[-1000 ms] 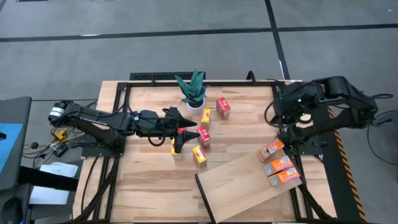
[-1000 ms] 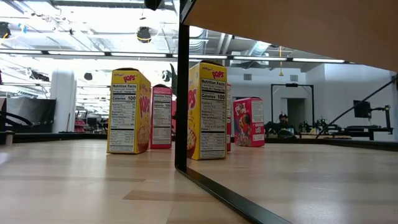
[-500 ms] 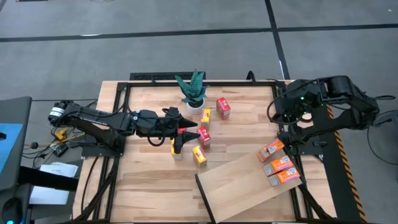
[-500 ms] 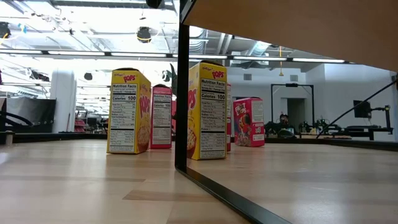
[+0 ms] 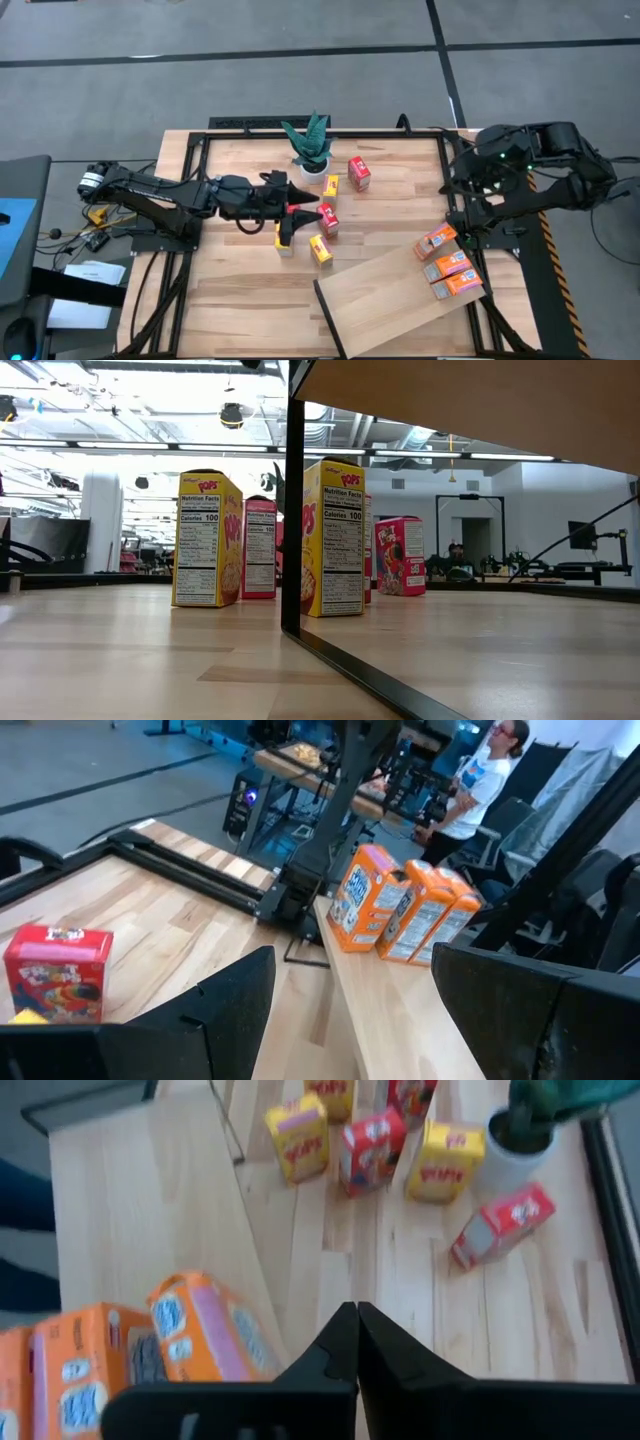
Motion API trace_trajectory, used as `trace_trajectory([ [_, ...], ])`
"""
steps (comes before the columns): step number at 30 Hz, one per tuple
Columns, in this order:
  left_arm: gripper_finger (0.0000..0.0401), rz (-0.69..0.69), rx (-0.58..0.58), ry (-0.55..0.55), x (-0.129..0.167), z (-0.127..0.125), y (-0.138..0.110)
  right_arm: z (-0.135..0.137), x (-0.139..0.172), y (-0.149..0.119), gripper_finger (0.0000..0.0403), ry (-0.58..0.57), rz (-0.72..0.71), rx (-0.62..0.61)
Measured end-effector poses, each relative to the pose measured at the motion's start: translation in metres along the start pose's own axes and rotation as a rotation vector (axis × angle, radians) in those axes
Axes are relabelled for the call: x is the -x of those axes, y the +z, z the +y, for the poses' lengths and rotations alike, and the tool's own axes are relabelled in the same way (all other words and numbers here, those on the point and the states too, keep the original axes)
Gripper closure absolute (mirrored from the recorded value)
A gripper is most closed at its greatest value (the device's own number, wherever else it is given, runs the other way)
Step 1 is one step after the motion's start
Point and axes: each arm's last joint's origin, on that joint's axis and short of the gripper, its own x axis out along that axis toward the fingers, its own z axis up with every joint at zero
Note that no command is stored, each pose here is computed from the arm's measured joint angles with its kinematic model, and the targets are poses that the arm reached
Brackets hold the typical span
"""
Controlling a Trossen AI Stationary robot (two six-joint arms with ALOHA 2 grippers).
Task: Stack cereal on shelf
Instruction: Put the orange cereal box on the shelf aligned with the other orange cereal boxes
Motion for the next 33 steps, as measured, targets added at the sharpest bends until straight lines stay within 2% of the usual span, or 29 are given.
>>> trace_trajectory([
  [7, 0.014, -0.002, -0.012, 0.001, 0.0, 0.0, 0.0, 0.0, -0.011, -0.015, 0.0362, -0.002, -0.06, -0.022],
  [15, 0.014, -0.065, -0.031, -0.024, 0.0, -0.003, 0.006, -0.001, -0.012, -0.011, 0.0382, -0.003, -0.111, -0.023],
  [21, 0.014, -0.081, -0.032, -0.033, 0.0, -0.003, 0.008, -0.002, -0.031, -0.023, 0.038, 0.002, -0.054, -0.041],
  [29, 0.014, -0.081, -0.035, -0.057, 0.0, -0.004, 0.009, -0.002, -0.049, -0.034, 0.0368, 0.036, -0.054, -0.083],
  [33, 0.014, -0.083, -0.038, -0.054, 0.0, -0.003, 0.009, -0.001, -0.054, -0.036, 0.038, 0.104, -0.04, -0.1],
])
